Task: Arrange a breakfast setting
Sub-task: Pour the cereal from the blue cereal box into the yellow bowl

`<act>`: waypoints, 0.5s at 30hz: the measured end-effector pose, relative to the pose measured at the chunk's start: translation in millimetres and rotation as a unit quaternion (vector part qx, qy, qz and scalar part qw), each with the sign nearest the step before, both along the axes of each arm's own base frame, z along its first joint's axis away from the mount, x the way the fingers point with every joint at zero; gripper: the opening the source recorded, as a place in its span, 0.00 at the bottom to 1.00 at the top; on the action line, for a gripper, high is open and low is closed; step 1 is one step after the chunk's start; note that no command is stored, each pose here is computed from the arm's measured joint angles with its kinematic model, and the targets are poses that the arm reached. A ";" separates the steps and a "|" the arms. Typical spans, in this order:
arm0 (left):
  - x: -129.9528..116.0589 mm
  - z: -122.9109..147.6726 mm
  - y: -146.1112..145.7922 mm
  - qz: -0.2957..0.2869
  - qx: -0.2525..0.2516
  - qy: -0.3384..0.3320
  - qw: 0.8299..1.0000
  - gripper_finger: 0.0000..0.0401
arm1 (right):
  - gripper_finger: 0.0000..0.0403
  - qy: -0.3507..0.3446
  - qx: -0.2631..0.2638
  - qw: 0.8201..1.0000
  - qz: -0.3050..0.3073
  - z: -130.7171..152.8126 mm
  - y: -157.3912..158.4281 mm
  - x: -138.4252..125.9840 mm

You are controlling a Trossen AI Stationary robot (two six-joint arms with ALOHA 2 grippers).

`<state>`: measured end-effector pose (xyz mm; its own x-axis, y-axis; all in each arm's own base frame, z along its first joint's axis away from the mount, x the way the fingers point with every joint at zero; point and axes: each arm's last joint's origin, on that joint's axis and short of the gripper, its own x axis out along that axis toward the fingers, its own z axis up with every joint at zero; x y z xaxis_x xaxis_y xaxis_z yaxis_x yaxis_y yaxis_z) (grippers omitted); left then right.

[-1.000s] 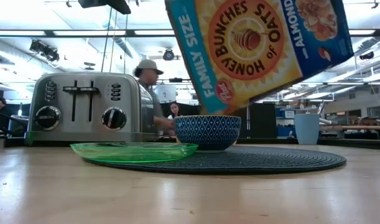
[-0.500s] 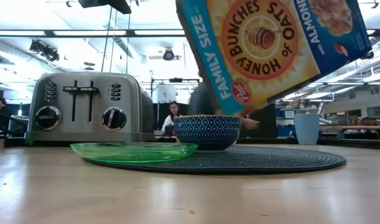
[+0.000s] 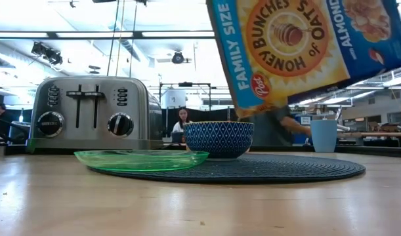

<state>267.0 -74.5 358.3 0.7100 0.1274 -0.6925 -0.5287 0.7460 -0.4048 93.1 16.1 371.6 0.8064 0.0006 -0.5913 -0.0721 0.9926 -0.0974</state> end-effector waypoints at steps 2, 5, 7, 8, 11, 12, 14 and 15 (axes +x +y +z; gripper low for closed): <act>-0.5 4.7 2.6 0.009 -0.007 -0.019 1.000 0.47 | 0.46 -0.018 0.010 1.000 -0.001 -4.2 -1.5 -7.2; -0.7 15.7 6.9 0.027 -0.009 -0.068 0.997 0.47 | 0.46 -0.051 0.022 0.998 0.001 -10.3 -3.2 -15.3; -2.7 21.3 9.1 0.031 -0.002 -0.088 0.996 0.47 | 0.46 -0.059 0.028 0.998 0.001 -18.2 -4.0 -19.5; -1.9 24.5 9.2 0.030 -0.002 -0.104 0.994 0.47 | 0.46 -0.068 0.033 0.997 0.000 -21.4 -4.5 -21.6; -2.6 35.2 12.0 0.029 0.005 -0.147 0.989 0.47 | 0.46 -0.099 0.048 0.994 -0.004 -30.6 -5.9 -28.0; -2.3 39.1 12.0 0.027 0.006 -0.164 0.986 0.47 | 0.46 -0.108 0.054 0.993 -0.006 -33.5 -6.8 -31.9; -2.5 49.5 12.2 0.021 0.016 -0.207 0.978 0.47 | 0.46 -0.121 0.064 0.991 -0.010 -41.0 -7.9 -36.8; -3.6 53.5 12.4 0.020 0.025 -0.221 0.975 0.47 | 0.46 -0.129 0.070 0.989 -0.012 -44.3 -8.5 -38.9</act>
